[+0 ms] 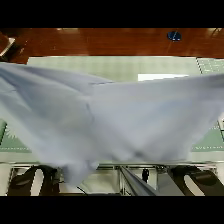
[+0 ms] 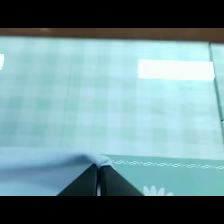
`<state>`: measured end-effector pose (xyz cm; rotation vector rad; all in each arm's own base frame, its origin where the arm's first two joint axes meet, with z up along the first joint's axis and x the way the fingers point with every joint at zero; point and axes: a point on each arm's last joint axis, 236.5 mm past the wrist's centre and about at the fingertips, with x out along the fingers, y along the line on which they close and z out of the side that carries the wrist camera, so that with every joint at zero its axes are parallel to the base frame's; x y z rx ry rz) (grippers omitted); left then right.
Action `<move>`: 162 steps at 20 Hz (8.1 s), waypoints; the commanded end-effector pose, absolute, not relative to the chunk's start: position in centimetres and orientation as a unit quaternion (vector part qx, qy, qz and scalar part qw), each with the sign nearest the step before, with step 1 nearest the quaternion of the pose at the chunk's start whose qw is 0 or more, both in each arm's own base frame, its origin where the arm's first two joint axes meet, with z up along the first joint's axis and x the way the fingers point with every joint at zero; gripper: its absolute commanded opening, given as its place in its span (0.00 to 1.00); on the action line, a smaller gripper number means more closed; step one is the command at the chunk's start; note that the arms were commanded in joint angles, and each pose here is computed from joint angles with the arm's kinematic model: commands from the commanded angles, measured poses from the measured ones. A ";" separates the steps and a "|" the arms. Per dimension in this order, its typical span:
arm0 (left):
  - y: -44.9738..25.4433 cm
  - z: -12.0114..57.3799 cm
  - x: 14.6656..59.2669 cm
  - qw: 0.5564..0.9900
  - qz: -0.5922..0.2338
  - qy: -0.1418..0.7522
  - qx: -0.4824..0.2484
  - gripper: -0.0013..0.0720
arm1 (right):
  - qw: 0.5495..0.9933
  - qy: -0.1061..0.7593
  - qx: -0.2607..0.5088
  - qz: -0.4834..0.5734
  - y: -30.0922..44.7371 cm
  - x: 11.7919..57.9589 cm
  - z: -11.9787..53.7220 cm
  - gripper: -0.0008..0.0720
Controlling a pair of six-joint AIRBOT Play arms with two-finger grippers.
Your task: Fold the shirts.
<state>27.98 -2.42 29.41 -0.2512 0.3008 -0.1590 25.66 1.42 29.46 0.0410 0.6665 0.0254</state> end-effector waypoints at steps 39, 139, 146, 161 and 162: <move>-7.6 -10.9 29.0 0.673 -0.087 0.587 -0.442 0.03 | 0.711 0.623 0.316 -0.080 -4.4 26.0 -7.9 0.57; -0.4 -7.3 34.8 0.657 -0.089 0.730 -0.166 0.71 | 0.676 0.719 0.161 0.020 -2.7 40.4 -6.3 0.57; 3.4 -5.4 28.6 0.689 -0.029 0.694 -0.207 0.71 | 0.747 0.637 0.188 -0.044 -7.3 35.1 -0.9 0.57; -2.4 -11.7 16.8 0.606 -0.022 0.720 -0.336 0.71 | 0.729 0.593 0.335 0.074 5.0 24.6 -4.5 0.57; -3.5 -11.6 17.1 0.609 -0.044 0.716 -0.338 0.71 | 0.729 0.591 0.337 0.073 5.0 24.7 -4.4 0.57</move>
